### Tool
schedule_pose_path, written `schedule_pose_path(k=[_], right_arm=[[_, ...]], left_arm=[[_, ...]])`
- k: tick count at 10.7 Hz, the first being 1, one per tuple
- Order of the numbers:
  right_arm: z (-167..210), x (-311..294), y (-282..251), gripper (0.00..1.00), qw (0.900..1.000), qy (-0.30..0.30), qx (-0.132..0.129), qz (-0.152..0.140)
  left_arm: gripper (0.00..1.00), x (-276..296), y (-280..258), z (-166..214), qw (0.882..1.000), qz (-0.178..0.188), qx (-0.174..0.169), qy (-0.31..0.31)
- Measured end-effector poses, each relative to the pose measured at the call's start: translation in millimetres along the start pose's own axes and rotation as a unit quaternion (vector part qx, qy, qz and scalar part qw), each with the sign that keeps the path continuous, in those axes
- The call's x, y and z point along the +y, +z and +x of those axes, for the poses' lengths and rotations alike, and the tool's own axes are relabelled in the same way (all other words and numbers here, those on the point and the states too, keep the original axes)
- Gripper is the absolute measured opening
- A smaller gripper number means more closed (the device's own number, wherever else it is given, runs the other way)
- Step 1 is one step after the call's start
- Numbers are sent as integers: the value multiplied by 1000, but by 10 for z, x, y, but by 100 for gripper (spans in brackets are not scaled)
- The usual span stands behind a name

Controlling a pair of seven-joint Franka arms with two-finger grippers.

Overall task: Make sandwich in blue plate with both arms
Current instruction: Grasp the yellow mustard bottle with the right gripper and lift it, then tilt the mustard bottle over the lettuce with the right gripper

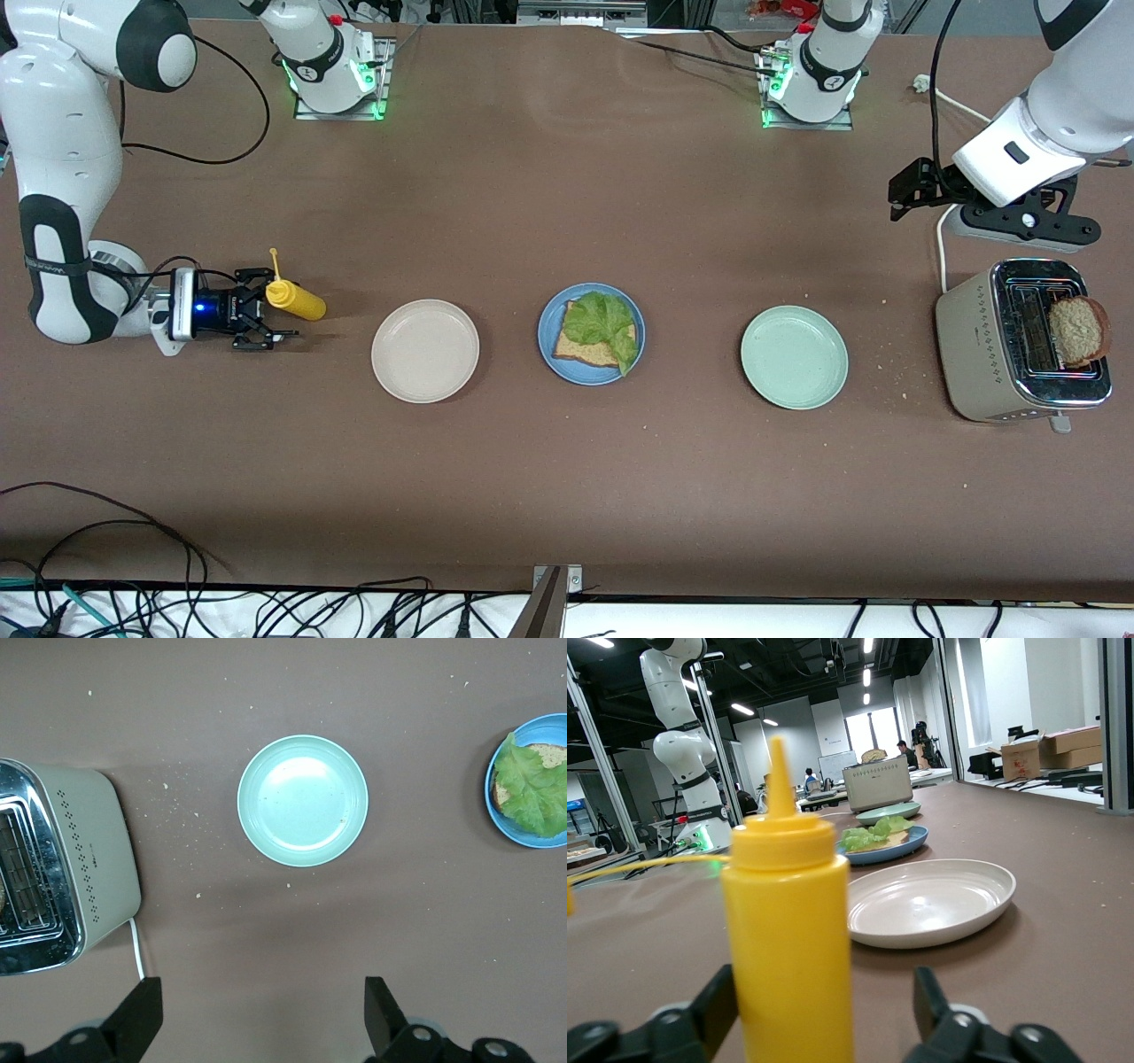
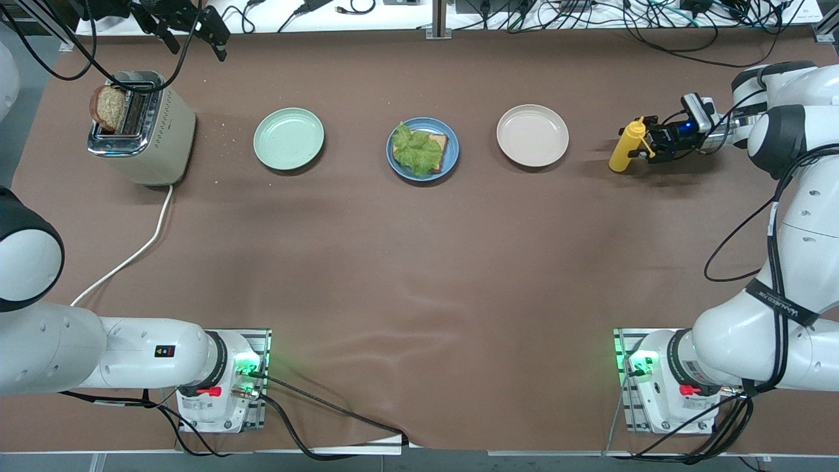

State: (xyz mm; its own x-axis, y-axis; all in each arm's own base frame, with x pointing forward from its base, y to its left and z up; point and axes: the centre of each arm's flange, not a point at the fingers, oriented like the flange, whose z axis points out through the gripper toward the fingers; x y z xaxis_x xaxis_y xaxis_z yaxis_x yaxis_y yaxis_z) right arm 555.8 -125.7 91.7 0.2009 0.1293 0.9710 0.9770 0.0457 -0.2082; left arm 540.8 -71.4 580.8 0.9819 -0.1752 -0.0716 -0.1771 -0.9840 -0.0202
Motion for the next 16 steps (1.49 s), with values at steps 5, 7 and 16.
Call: schedule_pose_path(k=[5, 7, 16], right_arm=[[191, 175, 51, 23, 1000, 9, -8, 8], [745, 507, -5, 8, 998, 34, -49, 9], [3355, 948, 1911, 8, 911, 114, -376, -125]], left_arm=[[100, 0, 1, -1, 1000, 0, -1, 0], [100, 2, 1, -1, 1000, 0, -1, 0], [100, 5, 2, 1, 1000, 0, -1, 0]])
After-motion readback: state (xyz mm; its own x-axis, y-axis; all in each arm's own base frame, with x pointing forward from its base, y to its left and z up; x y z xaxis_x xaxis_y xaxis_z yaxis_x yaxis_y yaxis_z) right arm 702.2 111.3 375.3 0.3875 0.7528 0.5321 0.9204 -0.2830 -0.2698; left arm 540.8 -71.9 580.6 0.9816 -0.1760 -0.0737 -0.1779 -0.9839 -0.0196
